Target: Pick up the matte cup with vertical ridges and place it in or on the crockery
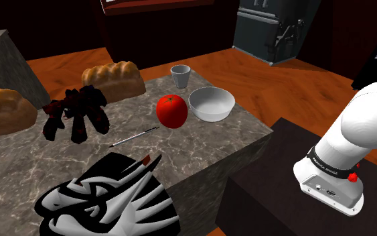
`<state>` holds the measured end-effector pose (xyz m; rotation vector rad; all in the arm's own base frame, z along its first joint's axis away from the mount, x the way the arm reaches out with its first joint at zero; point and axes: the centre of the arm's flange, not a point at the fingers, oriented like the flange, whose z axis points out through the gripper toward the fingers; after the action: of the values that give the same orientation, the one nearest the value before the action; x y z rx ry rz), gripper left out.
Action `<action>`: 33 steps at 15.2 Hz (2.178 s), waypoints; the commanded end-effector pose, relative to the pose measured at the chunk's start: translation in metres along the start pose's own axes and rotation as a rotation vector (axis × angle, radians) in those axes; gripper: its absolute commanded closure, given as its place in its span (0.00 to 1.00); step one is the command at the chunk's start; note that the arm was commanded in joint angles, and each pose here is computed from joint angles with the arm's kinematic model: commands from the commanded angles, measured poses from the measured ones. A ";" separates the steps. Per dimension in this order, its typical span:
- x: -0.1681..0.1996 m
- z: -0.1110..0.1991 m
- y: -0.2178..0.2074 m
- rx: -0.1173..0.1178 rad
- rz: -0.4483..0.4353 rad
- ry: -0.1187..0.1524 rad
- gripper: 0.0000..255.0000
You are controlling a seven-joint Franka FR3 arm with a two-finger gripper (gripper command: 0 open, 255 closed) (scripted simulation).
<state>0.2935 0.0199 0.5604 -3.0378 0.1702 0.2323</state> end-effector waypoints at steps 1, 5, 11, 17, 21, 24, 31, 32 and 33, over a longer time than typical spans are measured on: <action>0.000 0.000 0.000 0.000 0.000 0.000 0.00; 0.045 0.011 -0.026 -0.034 -0.001 0.016 0.00; 0.113 0.028 -0.064 -0.085 -0.003 0.039 0.00; 0.181 0.045 -0.101 -0.137 -0.005 0.062 0.00; 0.226 0.057 -0.126 -0.171 -0.006 0.078 0.00; 0.261 0.065 -0.144 -0.197 -0.007 0.090 0.00; 0.341 0.086 -0.186 -0.256 -0.009 0.117 0.00; 0.352 0.089 -0.192 -0.265 -0.010 0.121 0.00; 0.364 0.092 -0.197 -0.274 -0.010 0.125 0.00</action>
<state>0.6472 0.1798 0.4326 -3.3159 0.1410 0.0759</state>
